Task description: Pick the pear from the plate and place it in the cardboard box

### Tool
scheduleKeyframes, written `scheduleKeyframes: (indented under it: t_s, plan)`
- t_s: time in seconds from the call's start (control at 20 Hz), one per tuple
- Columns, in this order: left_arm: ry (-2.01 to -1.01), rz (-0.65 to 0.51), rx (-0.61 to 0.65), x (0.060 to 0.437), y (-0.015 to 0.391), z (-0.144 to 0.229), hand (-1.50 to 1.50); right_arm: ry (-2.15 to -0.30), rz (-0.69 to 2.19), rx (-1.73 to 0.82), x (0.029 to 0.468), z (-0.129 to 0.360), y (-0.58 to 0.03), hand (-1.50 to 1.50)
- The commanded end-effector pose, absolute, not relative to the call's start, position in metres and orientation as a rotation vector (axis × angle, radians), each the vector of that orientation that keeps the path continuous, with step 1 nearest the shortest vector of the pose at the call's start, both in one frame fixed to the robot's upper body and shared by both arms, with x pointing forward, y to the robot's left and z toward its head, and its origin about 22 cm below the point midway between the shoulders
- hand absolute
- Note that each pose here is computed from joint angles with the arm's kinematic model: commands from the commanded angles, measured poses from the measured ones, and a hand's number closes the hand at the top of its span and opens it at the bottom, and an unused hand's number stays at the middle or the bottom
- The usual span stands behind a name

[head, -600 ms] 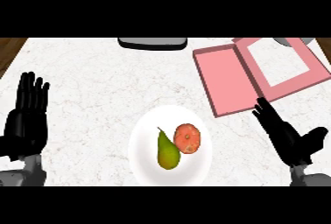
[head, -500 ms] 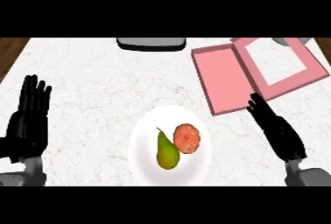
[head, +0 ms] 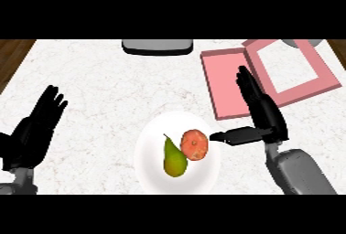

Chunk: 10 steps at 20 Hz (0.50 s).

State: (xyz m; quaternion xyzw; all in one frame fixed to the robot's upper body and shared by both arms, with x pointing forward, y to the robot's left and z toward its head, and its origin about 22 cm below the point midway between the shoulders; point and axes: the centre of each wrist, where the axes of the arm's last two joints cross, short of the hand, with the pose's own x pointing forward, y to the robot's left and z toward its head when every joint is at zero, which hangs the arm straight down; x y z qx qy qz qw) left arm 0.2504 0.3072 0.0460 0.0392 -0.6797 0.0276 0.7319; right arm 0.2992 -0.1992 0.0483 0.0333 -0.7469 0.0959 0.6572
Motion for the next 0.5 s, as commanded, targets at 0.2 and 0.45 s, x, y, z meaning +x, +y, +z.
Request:
scheduleKeyframes:
  t_s: [0.2, 0.45]
  plan:
    - [-1.434, 0.055, 0.058, 0.246, 0.314, 0.048, 0.0, -1.851, 0.538, 0.104, 0.299, 0.122, -0.169, -1.5]
    - [-1.443, 0.04, 0.051, 0.254, 0.317, 0.056, 0.0, -1.579, 1.026, -0.147, 0.302, 0.13, -0.161, -1.5]
